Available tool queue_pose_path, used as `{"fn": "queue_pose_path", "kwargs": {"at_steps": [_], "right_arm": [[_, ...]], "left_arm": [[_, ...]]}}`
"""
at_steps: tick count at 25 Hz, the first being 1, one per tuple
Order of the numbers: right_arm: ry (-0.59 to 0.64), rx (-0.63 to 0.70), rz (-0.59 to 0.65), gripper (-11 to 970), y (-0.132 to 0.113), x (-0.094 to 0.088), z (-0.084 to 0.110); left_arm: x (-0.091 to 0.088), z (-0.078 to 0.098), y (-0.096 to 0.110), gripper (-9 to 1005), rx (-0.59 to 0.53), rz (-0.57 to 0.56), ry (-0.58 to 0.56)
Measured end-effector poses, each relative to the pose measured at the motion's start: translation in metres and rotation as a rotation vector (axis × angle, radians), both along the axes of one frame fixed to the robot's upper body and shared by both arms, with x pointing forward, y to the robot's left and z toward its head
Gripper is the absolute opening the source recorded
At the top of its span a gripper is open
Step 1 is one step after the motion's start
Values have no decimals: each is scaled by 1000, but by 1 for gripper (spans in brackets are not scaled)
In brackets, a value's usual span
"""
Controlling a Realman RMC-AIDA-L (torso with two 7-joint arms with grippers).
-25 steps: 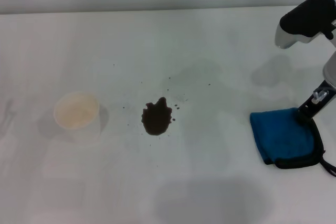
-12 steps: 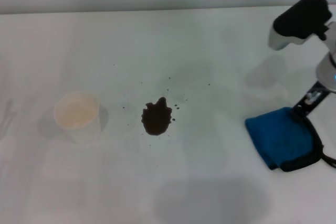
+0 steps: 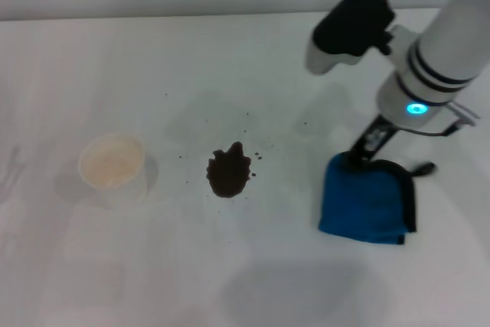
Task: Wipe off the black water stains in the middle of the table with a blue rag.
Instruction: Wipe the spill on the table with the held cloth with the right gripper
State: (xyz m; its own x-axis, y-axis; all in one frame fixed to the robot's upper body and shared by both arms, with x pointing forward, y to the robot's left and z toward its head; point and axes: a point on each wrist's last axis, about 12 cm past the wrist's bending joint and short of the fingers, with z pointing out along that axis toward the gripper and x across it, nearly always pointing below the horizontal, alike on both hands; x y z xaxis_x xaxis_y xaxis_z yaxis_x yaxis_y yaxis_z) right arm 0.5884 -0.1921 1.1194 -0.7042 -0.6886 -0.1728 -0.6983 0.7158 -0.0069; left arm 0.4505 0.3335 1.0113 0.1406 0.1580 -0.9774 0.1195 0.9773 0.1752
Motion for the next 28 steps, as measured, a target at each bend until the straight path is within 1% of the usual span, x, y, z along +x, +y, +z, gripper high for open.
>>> {"fn": "queue_pose_path", "kwargs": {"at_steps": [5, 8, 14, 19, 22, 25, 28], "right_arm": [[-16, 45, 118, 65, 43, -3, 5], [-18, 61, 196, 66, 71, -8, 6], [-6, 84, 317, 67, 109, -17, 0], [7, 116, 414, 64, 133, -28, -1], [16, 149, 490, 64, 150, -38, 0], [0, 155, 507, 64, 155, -39, 0], [-27, 152, 501, 64, 157, -33, 0]], "left_arm": [[2, 1, -2, 892, -2, -7, -8], [4, 2, -3, 892, -2, -12, -12], [7, 3, -5, 892, -4, -20, -16], [8, 3, -6, 892, -5, -23, -17], [9, 3, -7, 892, -6, -26, -17], [9, 3, -9, 892, -11, -29, -18], [9, 3, -10, 892, -18, -30, -17]]}}
